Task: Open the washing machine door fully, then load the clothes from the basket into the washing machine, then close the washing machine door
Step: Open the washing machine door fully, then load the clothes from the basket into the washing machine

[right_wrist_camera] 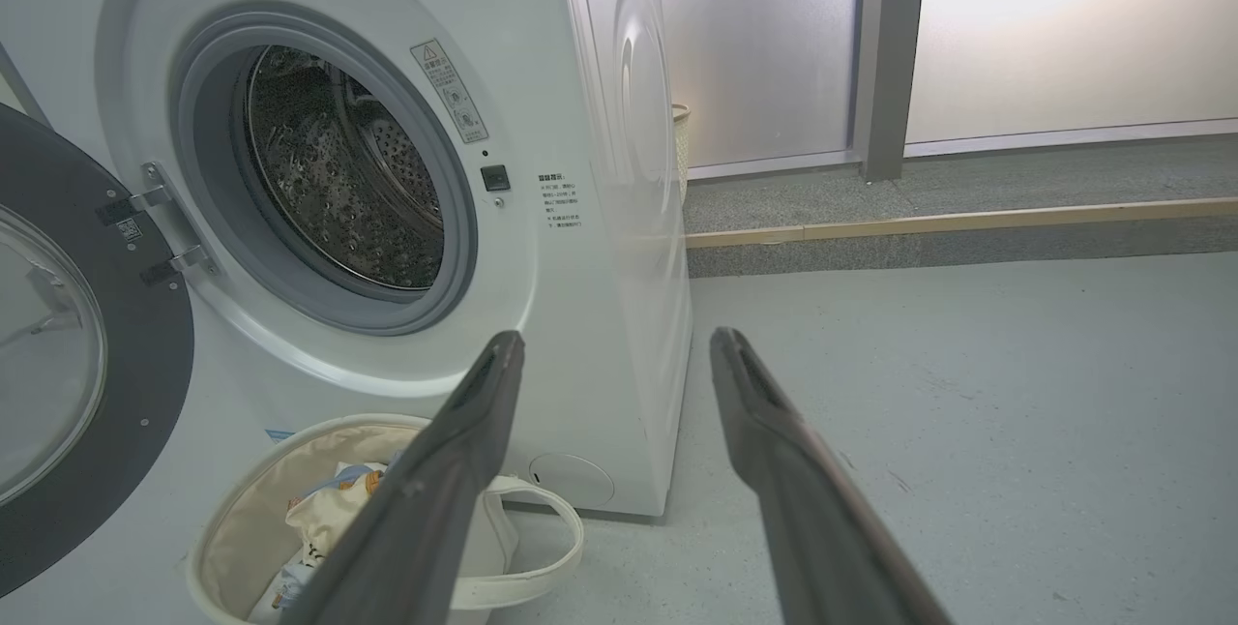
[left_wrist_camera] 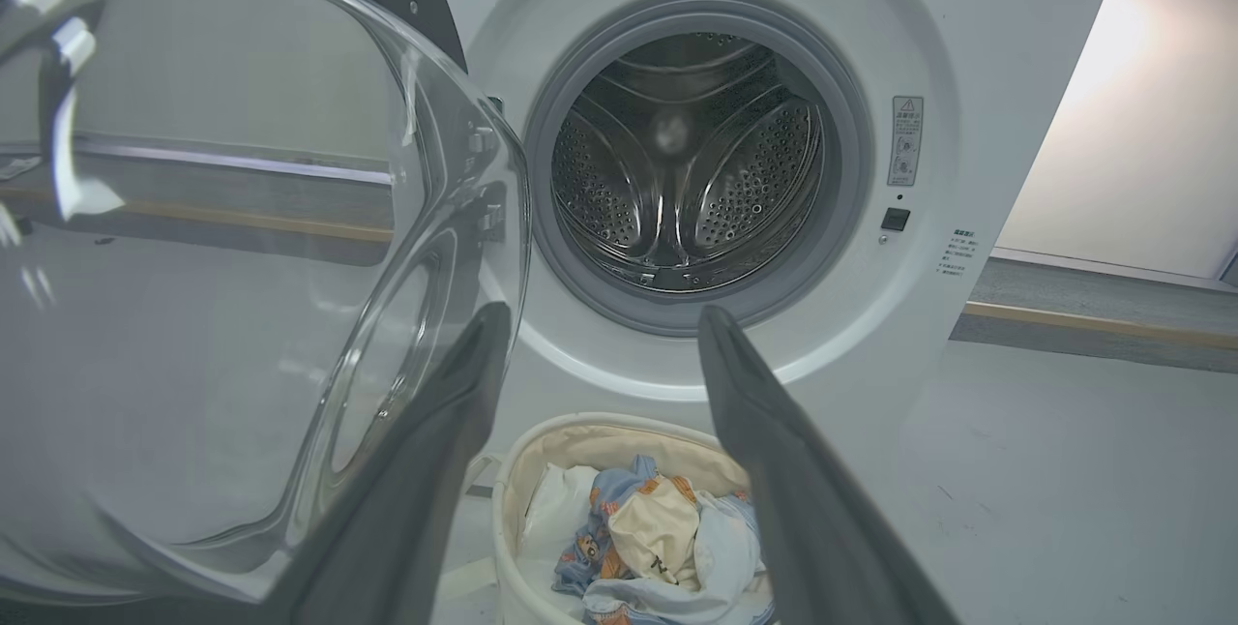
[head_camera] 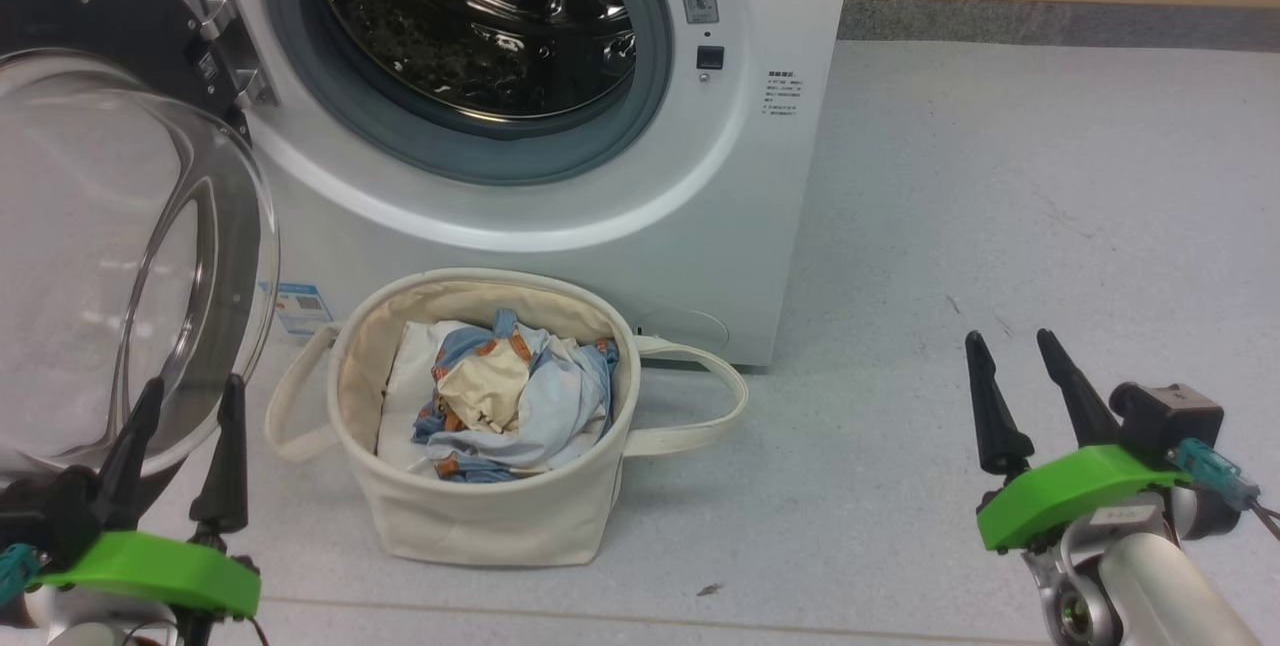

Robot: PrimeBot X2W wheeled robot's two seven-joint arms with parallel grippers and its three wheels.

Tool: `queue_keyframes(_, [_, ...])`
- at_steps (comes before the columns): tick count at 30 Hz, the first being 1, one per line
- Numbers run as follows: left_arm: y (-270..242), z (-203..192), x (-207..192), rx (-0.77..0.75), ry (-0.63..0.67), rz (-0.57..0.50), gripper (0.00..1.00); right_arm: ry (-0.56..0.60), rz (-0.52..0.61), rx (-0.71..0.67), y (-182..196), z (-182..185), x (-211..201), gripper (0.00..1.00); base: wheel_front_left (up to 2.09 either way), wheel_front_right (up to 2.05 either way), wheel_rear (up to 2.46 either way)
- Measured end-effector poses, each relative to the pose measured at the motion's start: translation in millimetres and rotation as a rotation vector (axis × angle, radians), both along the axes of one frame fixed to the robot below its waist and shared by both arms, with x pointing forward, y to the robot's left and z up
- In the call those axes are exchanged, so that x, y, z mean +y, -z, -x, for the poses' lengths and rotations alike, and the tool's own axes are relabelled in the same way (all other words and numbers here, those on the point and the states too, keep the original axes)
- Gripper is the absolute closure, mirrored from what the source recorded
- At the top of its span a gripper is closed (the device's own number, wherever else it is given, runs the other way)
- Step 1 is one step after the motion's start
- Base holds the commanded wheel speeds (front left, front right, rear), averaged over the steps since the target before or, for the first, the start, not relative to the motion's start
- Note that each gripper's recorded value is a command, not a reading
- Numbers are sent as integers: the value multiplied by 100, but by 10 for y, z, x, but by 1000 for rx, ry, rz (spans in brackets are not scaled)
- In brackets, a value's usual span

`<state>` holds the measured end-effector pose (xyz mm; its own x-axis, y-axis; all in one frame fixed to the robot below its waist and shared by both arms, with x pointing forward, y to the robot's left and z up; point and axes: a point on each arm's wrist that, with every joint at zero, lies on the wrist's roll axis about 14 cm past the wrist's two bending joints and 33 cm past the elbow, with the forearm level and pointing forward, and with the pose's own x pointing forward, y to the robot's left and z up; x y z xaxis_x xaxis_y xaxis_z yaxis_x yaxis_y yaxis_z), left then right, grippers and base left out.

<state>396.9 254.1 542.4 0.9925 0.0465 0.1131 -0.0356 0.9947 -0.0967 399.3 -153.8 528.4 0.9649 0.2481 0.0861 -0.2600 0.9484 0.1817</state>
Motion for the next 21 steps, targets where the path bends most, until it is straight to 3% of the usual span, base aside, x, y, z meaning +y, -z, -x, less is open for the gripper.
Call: queue_keyframes(21, [63, 31, 117, 24, -25, -8, 0, -7, -3, 4, 13, -15, 33, 0, 87, -65, -22])
